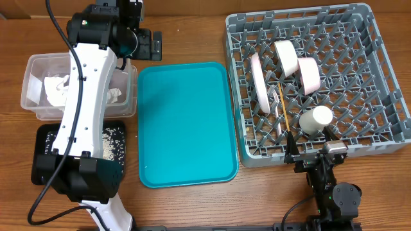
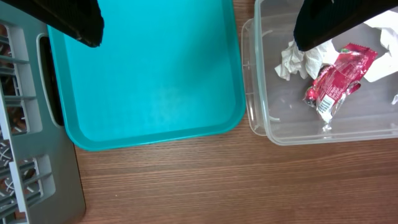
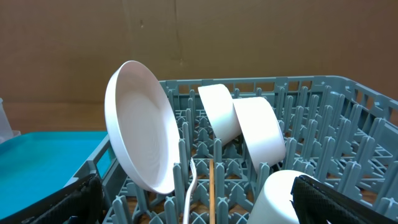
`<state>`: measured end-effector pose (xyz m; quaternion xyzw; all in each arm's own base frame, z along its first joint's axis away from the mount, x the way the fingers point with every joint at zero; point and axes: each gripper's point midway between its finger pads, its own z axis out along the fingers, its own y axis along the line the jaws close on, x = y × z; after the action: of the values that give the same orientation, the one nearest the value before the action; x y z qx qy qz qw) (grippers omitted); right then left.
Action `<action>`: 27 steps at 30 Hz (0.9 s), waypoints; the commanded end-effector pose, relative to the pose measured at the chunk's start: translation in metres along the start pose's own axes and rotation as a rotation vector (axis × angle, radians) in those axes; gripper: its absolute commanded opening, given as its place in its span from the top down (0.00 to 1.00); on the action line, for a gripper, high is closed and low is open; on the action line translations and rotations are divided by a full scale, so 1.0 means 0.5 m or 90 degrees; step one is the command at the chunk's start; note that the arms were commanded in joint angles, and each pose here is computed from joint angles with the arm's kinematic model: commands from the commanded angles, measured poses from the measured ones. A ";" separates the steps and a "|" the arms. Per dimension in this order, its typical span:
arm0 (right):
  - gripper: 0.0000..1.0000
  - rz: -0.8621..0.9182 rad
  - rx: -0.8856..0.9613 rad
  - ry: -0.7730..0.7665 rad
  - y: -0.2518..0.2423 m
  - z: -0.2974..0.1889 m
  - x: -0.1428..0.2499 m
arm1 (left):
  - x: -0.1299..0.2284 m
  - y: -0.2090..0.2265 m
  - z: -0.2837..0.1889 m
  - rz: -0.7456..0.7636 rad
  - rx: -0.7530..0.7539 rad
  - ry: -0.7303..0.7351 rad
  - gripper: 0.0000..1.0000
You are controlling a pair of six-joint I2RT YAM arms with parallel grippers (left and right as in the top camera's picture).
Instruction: Sort waste into correct bins and load items into the dishwasher
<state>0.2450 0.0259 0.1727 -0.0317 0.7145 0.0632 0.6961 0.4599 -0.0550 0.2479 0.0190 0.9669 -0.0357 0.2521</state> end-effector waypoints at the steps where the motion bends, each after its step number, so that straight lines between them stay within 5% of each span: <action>1: 0.00 -0.003 0.008 -0.004 -0.005 0.000 0.003 | 0.008 0.000 0.030 -0.009 -0.005 0.021 0.00; 10: 0.00 -0.003 0.007 -0.004 -0.005 0.000 0.003 | -0.010 -0.025 -0.071 0.005 0.009 -0.049 0.00; 27: 0.00 -0.003 0.008 -0.004 -0.005 0.000 0.003 | 0.071 -0.116 -0.552 0.078 0.113 -0.372 0.00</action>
<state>0.2450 0.0259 0.1727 -0.0319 0.7144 0.0630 0.6961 0.3068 -0.0950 0.4628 0.0964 0.8532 -0.1033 0.5021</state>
